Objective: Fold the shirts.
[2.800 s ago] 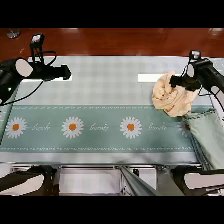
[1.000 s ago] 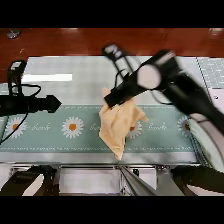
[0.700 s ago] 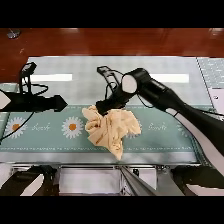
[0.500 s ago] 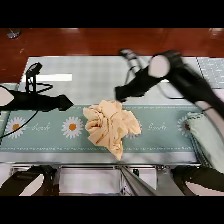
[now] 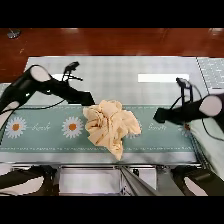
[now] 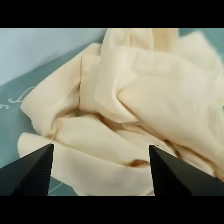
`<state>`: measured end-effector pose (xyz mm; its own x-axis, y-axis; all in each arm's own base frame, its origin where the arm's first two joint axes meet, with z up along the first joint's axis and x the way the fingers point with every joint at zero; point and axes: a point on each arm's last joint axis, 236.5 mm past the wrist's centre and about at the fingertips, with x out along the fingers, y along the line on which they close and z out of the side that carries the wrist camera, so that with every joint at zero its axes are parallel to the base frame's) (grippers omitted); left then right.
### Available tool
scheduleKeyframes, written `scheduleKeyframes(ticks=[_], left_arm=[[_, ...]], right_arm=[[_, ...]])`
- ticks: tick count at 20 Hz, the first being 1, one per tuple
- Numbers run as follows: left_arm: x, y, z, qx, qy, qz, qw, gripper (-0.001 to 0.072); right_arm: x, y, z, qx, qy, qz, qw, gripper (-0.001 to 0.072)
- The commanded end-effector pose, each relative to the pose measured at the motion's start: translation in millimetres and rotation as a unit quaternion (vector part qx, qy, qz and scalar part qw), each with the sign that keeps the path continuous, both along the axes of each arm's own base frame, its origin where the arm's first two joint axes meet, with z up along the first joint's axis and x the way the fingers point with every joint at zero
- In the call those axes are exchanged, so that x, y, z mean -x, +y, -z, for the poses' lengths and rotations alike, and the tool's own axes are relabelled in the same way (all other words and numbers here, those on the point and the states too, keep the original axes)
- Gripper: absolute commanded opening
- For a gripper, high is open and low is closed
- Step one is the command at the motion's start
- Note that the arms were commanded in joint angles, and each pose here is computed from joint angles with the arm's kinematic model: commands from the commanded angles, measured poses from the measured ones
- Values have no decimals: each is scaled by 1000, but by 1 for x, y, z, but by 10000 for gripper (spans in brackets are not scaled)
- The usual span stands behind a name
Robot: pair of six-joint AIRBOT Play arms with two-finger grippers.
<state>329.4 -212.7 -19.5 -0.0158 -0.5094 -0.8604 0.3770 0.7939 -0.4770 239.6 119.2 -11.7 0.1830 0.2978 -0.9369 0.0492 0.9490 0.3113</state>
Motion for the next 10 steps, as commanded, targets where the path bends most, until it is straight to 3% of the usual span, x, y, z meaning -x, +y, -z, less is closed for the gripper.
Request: scheduleKeyframes(ticks=[1,3,4,5,6,10], left_arm=[[27,3,42,-94,104,109,984,701],[36,-1,55,-87,141,113,980,700],[38,-8,57,-71,153,111,979,656],[41,-15,57,-52,155,127,978,285],[43,-22,53,-29,149,145,978,23],[9,-13,24,3,98,105,990,27]], right_arm=[[35,45,34,-91,19,25,995,627],[36,62,36,-99,7,20,995,627],[37,71,38,-103,7,18,995,627],[39,78,42,-102,11,13,995,626],[43,84,49,-100,20,8,995,627],[45,95,79,-82,44,0,996,626]])
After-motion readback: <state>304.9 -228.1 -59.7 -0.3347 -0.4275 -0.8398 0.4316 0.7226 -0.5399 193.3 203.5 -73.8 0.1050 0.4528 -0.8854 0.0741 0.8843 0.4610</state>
